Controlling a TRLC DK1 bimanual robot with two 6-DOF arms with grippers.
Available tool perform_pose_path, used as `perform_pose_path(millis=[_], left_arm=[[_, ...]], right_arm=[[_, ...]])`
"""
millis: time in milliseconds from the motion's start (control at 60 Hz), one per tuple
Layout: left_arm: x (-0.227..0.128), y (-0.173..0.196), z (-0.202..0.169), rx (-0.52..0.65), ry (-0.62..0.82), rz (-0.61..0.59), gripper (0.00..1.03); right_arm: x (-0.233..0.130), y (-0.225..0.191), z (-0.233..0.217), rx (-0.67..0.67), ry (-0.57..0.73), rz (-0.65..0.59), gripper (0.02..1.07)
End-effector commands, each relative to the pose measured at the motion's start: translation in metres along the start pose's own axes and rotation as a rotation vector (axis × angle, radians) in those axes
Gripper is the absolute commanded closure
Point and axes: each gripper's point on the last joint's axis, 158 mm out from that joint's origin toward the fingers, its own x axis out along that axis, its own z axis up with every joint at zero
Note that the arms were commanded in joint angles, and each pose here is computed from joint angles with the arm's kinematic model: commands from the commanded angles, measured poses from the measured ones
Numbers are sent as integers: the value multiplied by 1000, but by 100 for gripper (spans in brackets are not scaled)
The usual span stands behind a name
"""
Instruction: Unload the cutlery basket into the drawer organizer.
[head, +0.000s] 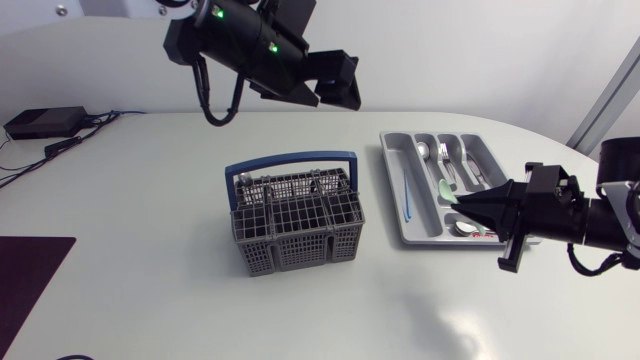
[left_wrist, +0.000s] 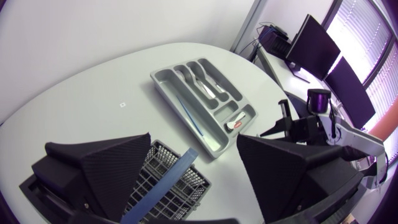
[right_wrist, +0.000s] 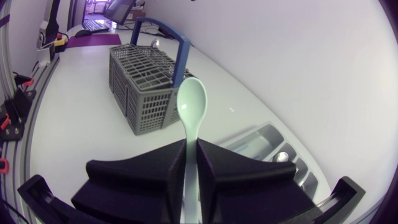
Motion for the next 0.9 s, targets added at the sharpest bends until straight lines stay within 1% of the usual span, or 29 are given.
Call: perform_pose_path(millis=[0, 167, 283, 550, 683, 883], left_arm=[[-3, 10, -18, 43, 48, 36, 5], [-11, 35, -38, 114, 89, 138, 5], [-19, 51, -52, 138, 118, 194, 5], [-48, 66, -67, 185, 145, 255, 5], [-60, 70, -74, 210, 153, 280, 5], [-68, 71, -91, 233, 183, 296, 5]], right_arm=[[0, -16, -18, -81, 26, 15, 94], [-1, -37, -59, -119, 84, 69, 94], [-2, -54, -82, -139, 119, 89, 94], [4, -63, -131, -165, 228, 195, 94], [8, -63, -149, -193, 278, 225, 94], [9, -63, -169, -224, 332, 252, 94]])
